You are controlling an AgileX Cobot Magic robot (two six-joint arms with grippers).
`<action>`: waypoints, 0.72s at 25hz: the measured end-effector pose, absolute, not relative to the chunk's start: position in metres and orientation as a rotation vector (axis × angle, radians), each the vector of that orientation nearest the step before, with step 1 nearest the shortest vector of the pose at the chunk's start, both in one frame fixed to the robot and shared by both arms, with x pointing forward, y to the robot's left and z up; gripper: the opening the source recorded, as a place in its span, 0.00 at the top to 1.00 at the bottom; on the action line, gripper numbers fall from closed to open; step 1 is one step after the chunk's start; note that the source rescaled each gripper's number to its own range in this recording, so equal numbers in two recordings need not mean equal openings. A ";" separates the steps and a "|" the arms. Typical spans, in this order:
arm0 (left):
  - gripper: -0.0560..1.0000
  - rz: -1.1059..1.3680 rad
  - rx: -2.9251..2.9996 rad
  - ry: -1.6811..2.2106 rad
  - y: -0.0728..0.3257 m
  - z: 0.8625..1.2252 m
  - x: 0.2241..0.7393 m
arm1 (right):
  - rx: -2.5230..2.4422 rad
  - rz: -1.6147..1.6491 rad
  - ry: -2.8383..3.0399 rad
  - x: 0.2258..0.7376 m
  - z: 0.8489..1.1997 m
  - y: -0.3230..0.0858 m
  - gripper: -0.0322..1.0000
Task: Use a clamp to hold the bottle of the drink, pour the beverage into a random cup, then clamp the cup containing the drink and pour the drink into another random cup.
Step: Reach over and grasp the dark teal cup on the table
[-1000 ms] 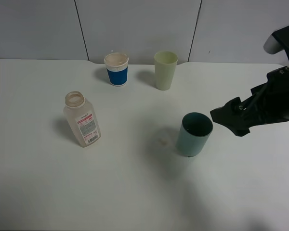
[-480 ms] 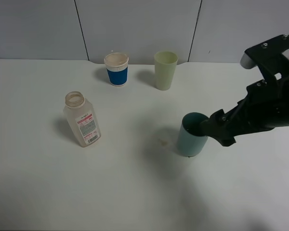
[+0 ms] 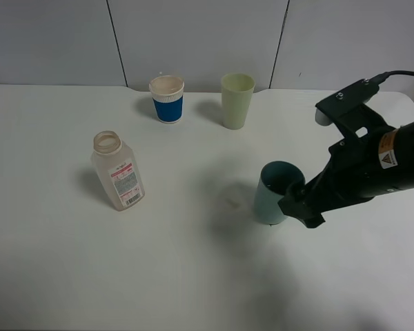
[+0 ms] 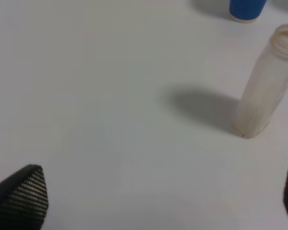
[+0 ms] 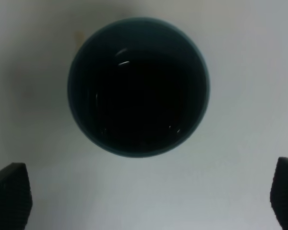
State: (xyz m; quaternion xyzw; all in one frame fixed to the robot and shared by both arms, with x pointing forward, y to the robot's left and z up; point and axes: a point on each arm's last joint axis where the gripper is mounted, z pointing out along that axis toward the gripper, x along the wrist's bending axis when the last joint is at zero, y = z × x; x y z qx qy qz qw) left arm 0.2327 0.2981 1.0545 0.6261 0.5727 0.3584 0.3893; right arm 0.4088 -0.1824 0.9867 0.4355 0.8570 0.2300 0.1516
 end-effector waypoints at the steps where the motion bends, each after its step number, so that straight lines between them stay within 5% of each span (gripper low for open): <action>1: 0.00 0.911 1.592 1.456 0.298 1.054 0.233 | 1.253 0.650 2.466 0.410 0.985 -0.182 0.00; 18: 0.00 0.911 1.592 1.456 0.298 1.054 0.233 | 1.250 0.725 2.474 0.403 0.925 -0.182 0.00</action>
